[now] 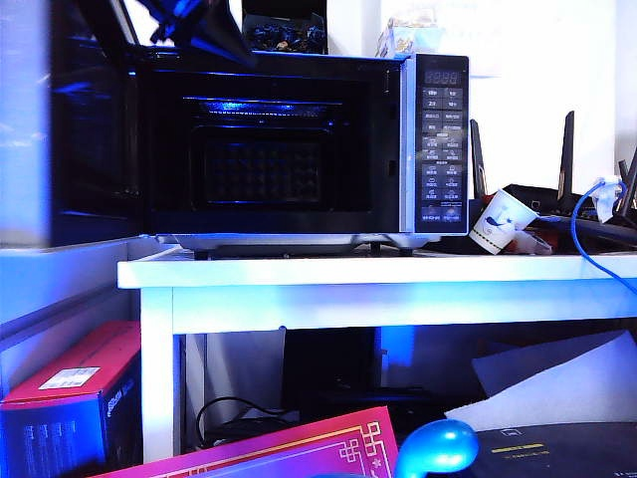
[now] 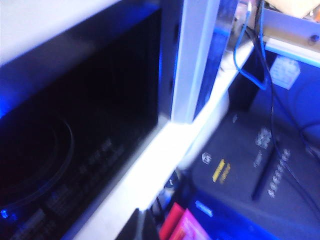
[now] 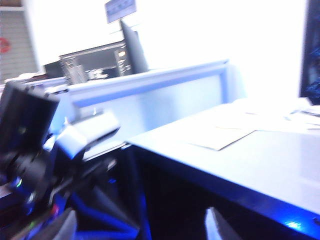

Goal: Open the microwave door, place the box of snacks from the top of the microwave inside, then close the microwave door.

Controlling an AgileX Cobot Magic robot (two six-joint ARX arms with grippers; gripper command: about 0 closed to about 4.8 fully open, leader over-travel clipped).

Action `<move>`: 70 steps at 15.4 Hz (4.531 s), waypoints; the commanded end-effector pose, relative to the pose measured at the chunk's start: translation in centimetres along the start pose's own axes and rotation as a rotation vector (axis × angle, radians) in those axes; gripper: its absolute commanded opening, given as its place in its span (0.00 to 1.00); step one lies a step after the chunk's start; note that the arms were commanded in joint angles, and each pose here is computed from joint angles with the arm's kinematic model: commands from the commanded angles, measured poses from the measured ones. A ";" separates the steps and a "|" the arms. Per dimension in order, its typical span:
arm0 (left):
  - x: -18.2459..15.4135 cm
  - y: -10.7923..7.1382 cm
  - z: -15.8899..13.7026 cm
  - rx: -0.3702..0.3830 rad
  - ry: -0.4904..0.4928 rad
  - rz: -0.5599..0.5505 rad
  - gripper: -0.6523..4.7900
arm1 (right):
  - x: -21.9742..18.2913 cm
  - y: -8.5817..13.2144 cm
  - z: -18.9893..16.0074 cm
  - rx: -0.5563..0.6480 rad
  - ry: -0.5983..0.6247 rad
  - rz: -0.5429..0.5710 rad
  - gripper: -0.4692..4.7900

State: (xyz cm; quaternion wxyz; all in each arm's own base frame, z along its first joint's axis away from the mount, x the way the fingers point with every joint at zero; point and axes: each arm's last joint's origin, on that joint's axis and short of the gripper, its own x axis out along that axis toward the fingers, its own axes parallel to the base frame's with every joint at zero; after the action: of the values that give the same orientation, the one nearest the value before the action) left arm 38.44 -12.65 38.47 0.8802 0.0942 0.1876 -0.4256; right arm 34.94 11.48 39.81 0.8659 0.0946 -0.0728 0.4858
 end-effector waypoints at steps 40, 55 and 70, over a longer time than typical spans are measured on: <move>0.2 0.0 0.0 0.008 -0.019 -0.026 0.11 | 6.2 -7.8 -3.6 -0.233 0.028 -0.786 0.86; 0.2 0.0 0.0 0.008 -0.019 -0.026 0.11 | 6.2 -7.8 -3.5 -0.256 0.048 -0.777 0.68; 0.2 0.0 0.0 0.007 -0.018 -0.026 0.11 | 5.3 -6.3 -0.8 -0.263 0.027 -0.776 0.59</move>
State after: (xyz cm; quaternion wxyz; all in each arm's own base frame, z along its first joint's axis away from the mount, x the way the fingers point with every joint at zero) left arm 38.63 -12.77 38.09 0.8756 0.0905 0.1884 -0.4355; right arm 43.45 12.98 39.01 0.9913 -0.0046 -0.0748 0.1084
